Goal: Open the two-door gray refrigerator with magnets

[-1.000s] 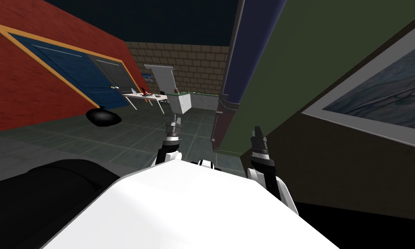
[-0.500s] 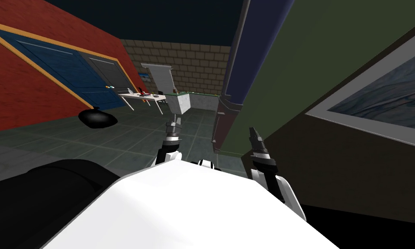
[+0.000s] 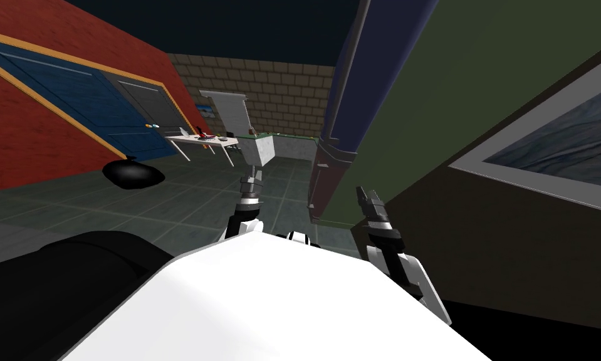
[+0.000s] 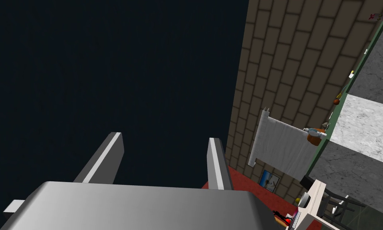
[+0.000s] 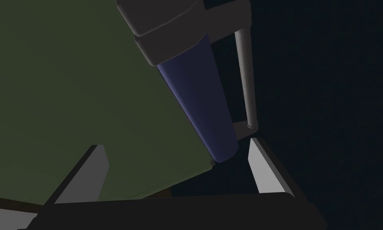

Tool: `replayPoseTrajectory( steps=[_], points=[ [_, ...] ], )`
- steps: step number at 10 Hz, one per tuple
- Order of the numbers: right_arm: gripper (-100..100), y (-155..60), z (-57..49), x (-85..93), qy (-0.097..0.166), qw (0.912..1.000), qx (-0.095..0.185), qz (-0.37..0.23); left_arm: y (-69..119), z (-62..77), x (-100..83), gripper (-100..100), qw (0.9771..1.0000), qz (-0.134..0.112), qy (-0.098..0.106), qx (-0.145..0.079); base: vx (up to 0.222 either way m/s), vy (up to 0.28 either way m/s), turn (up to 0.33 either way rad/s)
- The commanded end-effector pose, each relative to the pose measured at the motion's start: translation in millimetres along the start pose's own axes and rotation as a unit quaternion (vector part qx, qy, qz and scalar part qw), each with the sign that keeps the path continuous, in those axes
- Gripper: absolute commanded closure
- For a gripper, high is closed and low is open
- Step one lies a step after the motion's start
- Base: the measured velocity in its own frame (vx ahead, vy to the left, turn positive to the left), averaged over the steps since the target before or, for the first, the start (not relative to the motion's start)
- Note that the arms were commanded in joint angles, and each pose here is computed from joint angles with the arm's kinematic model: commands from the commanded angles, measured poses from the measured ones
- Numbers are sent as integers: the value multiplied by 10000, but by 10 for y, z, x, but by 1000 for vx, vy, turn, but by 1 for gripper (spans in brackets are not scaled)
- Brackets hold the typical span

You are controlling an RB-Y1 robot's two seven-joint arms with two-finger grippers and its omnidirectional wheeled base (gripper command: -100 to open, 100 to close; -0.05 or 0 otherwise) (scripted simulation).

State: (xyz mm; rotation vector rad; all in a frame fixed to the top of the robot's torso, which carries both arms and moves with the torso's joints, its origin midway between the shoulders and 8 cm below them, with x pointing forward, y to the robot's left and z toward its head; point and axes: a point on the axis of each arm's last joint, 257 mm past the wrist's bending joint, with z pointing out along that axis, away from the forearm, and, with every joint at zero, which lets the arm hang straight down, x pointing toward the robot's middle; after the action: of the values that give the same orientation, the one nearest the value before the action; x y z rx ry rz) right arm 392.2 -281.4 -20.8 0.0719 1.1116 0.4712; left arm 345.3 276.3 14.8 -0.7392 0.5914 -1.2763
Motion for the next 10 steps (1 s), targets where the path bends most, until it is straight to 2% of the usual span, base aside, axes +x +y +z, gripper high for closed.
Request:
replayPoseTrajectory(
  steps=[1,3,4,5,6,7,8,10],
  points=[
    [-100,-47,-1,42,141,9981,-15,-592,0,0,0,0,10000,0,0,0,37,60,-23],
    [-100,-151,-1,96,337,9892,-32,-1423,0,0,0,0,10000,0,0,0,52,88,-51],
    [-100,-148,-2,113,368,9867,-49,-1582,0,0,0,0,10000,0,0,0,57,95,-20],
    [-100,-206,-2,139,463,9787,-63,-2000,0,0,0,0,10000,0,0,0,54,86,-23],
    [-100,-204,-3,148,479,9771,-72,-2070,0,0,0,0,10000,0,0,0,43,63,-18],
    [-100,-265,-2,178,579,9659,-95,-2520,0,0,0,0,10000,0,0,0,40,67,-21],
    [-100,-265,-3,182,587,9651,-99,-2549,0,0,0,0,10000,0,0,0,37,60,-15],
    [-100,-395,0,235,771,9400,-145,-3319,0,0,0,0,10000,0,0,0,50,77,-23]
  ],
)
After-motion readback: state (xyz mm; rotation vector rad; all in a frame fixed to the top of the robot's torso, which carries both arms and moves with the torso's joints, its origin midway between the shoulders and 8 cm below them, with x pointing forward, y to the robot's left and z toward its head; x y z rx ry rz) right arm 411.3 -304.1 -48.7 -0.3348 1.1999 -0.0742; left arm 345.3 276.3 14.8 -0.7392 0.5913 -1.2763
